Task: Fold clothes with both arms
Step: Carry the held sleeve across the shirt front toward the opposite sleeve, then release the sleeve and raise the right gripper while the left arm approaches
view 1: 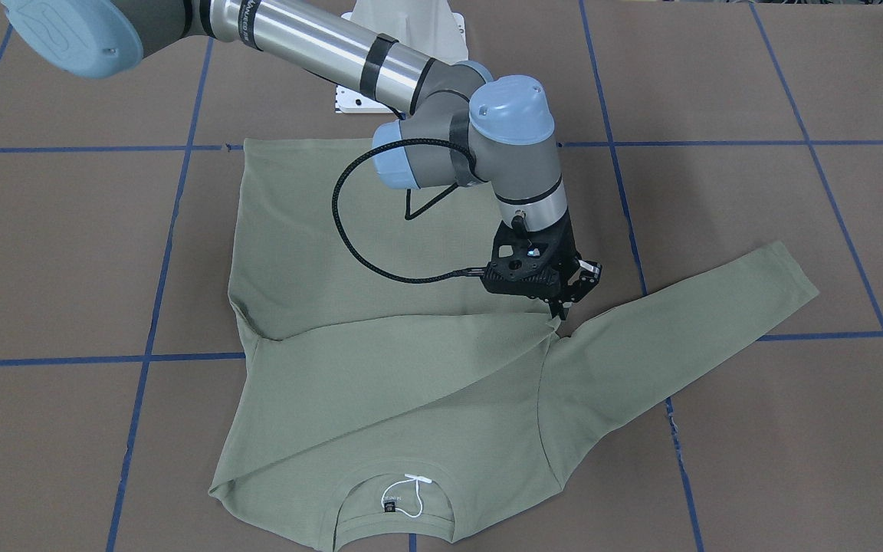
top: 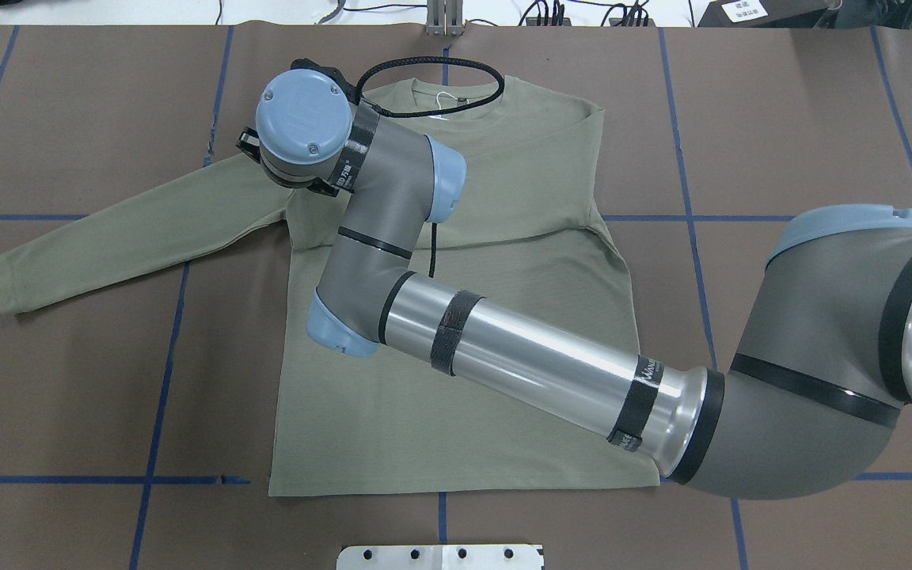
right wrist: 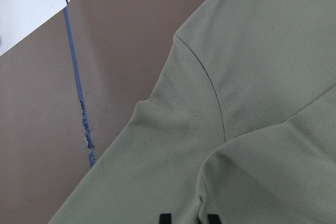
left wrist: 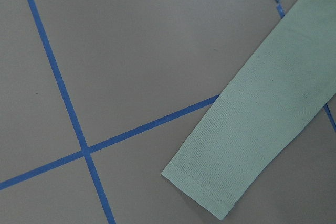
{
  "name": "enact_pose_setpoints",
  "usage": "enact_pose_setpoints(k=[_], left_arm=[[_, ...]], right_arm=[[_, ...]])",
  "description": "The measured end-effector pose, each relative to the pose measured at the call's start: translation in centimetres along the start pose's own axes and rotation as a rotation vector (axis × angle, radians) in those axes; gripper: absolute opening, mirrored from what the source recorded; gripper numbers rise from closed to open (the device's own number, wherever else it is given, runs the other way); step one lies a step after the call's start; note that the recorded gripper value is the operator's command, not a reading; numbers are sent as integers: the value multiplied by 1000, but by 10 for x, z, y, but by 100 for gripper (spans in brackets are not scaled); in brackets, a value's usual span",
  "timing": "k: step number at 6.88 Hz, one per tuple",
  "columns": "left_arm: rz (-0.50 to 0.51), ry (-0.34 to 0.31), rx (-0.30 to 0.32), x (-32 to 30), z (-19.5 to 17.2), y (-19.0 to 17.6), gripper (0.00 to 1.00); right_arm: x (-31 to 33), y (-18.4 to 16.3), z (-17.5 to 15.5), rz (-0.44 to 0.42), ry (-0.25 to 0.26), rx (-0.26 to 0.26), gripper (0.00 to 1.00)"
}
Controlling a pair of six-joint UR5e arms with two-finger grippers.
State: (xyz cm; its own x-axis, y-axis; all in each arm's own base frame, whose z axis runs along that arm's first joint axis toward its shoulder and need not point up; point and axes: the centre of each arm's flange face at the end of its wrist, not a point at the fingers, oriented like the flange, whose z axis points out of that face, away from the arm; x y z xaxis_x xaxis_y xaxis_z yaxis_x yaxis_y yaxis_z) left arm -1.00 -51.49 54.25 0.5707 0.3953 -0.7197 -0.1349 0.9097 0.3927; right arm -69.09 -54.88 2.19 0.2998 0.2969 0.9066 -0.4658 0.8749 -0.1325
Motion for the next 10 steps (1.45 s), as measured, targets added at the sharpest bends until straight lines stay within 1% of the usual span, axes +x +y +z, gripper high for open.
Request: enact_pose_setpoints(k=[1,2,3,4,5,6,7,8,10], left_arm=[[8,25,5,3,2,-1,100],[22,52,5,7,7,-3,100],[18,71,-10,16,22,-6,100],[-30,85,-30,23,44,-7,100],[-98,97,-53,25,72,-5,100],[-153,92,-71,22,100,2,100],[-206,64,-77,13,118,8,100],[-234,43,-77,4,129,11,100],[-229,34,-80,-16,162,0,100]], right_arm=[[-3,0,-1,0,-2,1,98],[-8,-1,-5,1,-10,0,98],[-12,-3,-13,5,-27,-5,99],[-9,-12,-26,10,-49,-20,99],[16,-33,-43,17,-59,-41,99],[52,-57,-58,25,-50,-50,99],[82,-79,-69,33,-43,-44,99],[101,-92,-74,40,-37,-41,99],[147,-110,-85,45,-31,-52,99]])
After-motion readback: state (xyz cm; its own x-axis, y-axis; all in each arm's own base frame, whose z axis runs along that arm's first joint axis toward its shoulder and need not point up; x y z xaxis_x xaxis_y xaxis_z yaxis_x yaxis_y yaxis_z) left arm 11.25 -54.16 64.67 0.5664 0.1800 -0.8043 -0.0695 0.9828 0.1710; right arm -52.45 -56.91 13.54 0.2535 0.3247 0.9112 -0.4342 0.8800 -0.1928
